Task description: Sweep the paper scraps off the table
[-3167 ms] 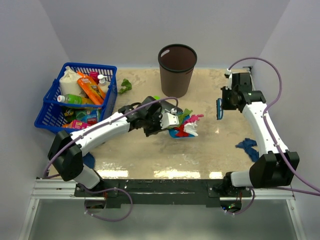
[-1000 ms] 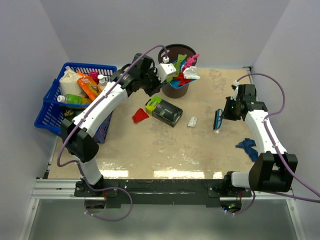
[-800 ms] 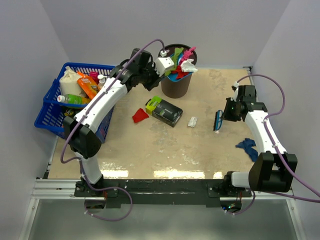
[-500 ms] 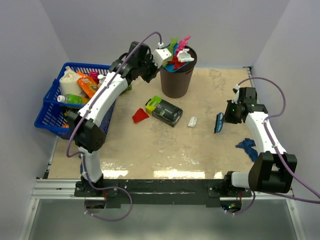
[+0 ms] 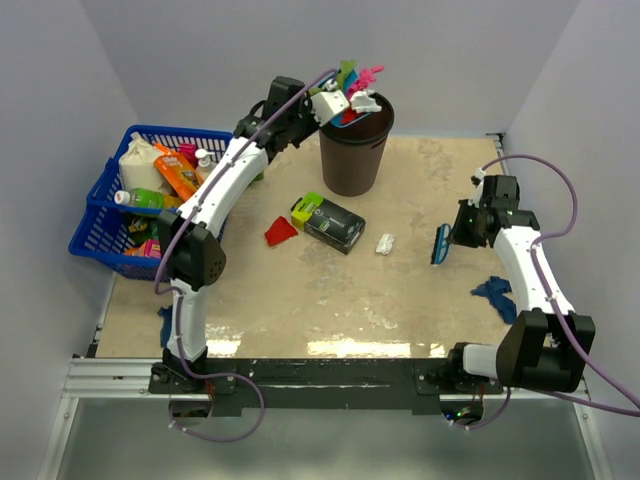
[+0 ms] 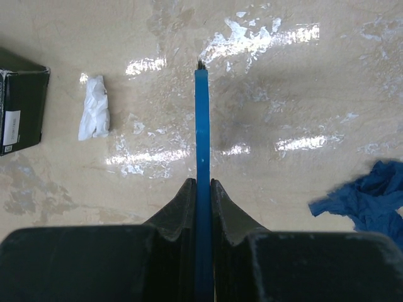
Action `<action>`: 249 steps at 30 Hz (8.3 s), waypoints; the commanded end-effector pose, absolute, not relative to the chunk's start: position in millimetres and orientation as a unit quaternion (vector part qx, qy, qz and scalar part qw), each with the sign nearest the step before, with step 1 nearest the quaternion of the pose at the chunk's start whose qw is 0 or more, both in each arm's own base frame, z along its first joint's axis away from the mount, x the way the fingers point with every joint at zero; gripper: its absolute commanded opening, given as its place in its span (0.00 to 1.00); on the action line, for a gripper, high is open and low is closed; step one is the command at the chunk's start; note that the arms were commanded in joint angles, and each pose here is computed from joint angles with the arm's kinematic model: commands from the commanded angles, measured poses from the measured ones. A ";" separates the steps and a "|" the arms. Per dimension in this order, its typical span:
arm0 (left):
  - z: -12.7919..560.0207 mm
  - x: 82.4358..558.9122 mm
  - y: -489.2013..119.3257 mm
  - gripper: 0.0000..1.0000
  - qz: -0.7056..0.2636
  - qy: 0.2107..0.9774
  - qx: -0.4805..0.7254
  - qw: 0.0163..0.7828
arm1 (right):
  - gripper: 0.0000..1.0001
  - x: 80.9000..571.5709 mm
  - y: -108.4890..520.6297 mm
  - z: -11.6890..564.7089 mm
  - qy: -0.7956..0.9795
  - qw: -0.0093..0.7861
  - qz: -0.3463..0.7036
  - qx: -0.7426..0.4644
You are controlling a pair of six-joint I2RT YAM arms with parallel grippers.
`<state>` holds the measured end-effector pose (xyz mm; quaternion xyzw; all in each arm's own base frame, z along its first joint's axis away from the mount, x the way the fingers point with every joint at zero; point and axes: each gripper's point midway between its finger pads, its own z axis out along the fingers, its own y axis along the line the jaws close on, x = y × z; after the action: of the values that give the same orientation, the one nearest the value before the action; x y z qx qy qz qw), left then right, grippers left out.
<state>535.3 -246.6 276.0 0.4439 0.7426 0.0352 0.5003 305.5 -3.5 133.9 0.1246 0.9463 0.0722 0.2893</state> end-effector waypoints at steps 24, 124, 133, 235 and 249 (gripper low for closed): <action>351.4 568.6 -214.6 0.00 0.453 0.486 0.544 0.513 | 0.00 301.3 -3.6 136.2 0.936 0.302 0.099 0.153; 140.2 303.5 -176.3 0.00 -0.040 0.766 0.568 0.299 | 0.00 262.6 66.4 154.5 0.942 0.067 0.185 -0.271; 153.0 312.7 -171.5 0.00 -0.036 0.777 0.548 0.308 | 0.00 265.0 77.7 188.0 0.933 0.106 0.177 -0.295; 409.6 370.5 -113.6 0.00 0.016 0.701 0.330 0.632 | 0.00 187.6 264.2 103.0 0.631 0.235 0.137 -0.726; 228.2 283.4 -161.3 0.00 -0.070 0.766 0.536 0.348 | 0.00 185.5 145.9 210.2 0.671 0.365 0.019 -0.645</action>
<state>327.6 -172.5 282.7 0.4696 0.7497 -0.0383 0.4646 178.1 175.9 195.3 -0.6842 0.6318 0.0694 0.3577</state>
